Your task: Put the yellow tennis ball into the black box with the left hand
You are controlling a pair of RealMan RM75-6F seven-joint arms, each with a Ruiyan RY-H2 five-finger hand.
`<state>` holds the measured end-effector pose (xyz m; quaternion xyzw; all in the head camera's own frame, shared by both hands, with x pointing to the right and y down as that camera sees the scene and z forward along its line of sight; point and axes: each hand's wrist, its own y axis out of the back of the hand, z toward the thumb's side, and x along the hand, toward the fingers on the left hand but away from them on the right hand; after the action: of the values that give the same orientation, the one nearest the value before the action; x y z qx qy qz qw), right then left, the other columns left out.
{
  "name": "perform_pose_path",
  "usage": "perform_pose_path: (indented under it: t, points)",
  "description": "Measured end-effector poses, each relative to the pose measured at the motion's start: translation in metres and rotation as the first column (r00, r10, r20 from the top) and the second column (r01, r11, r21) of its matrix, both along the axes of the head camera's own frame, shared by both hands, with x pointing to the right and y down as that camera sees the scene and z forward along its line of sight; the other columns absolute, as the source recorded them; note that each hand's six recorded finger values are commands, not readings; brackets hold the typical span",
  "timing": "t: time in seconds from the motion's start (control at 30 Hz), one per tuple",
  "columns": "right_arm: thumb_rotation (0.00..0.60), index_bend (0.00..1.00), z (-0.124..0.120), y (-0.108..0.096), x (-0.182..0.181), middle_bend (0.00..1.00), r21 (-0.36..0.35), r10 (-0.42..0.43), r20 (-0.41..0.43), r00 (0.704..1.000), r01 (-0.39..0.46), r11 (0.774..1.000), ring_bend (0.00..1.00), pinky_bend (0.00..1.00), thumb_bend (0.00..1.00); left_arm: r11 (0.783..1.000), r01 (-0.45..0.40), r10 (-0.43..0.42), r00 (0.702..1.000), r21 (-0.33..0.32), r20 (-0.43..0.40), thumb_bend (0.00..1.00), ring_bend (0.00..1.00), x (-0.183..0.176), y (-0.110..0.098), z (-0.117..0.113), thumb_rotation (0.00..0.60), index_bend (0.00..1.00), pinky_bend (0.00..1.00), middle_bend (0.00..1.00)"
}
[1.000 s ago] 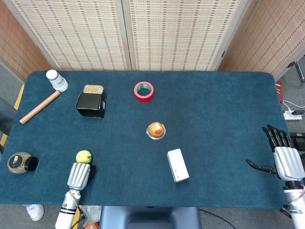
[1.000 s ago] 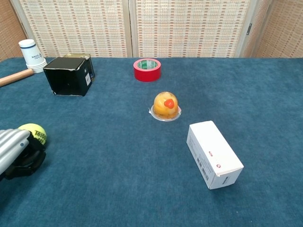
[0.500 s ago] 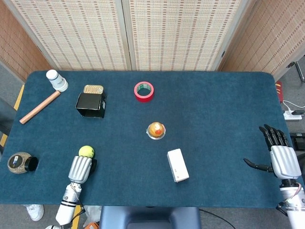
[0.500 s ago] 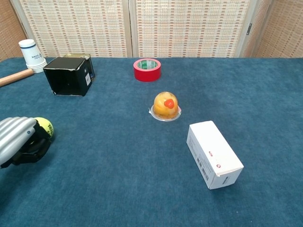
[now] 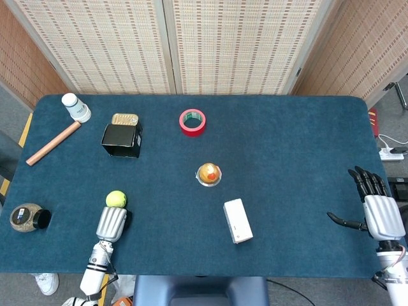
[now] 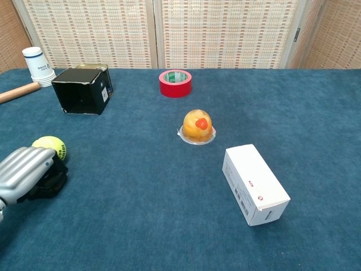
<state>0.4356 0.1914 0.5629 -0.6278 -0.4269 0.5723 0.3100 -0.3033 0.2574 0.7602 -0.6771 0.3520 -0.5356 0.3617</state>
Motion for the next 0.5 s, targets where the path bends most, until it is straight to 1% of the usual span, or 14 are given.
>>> perform_pose_path:
  t: [0.13, 0.37, 0.5]
  points:
    - [0.507, 0.07, 0.001, 0.0, 0.0, 0.0, -0.002, -0.002, 0.0, 1.0, 0.002, 1.0, 0.0, 0.0, 0.0, 1.0, 0.001, -0.001, 1.0, 0.007, 0.007, 0.68, 1.0, 0.002, -0.016, 0.006, 0.6, 1.0, 1.0, 1.0]
    - [0.508, 0.07, 0.003, -0.001, -0.001, 0.0, -0.011, -0.003, -0.004, 1.0, 0.003, 1.0, 0.0, 0.0, 0.0, 1.0, 0.001, -0.001, 1.0, -0.002, 0.024, 0.68, 1.0, 0.003, -0.041, 0.017, 0.6, 1.0, 1.0, 1.0]
    - [0.507, 0.07, 0.004, -0.002, 0.0, 0.0, -0.011, 0.003, -0.007, 1.0, -0.003, 1.0, 0.0, 0.0, 0.0, 1.0, 0.016, -0.015, 0.999, -0.003, 0.032, 0.68, 1.0, 0.005, -0.056, 0.023, 0.6, 1.0, 1.0, 1.0]
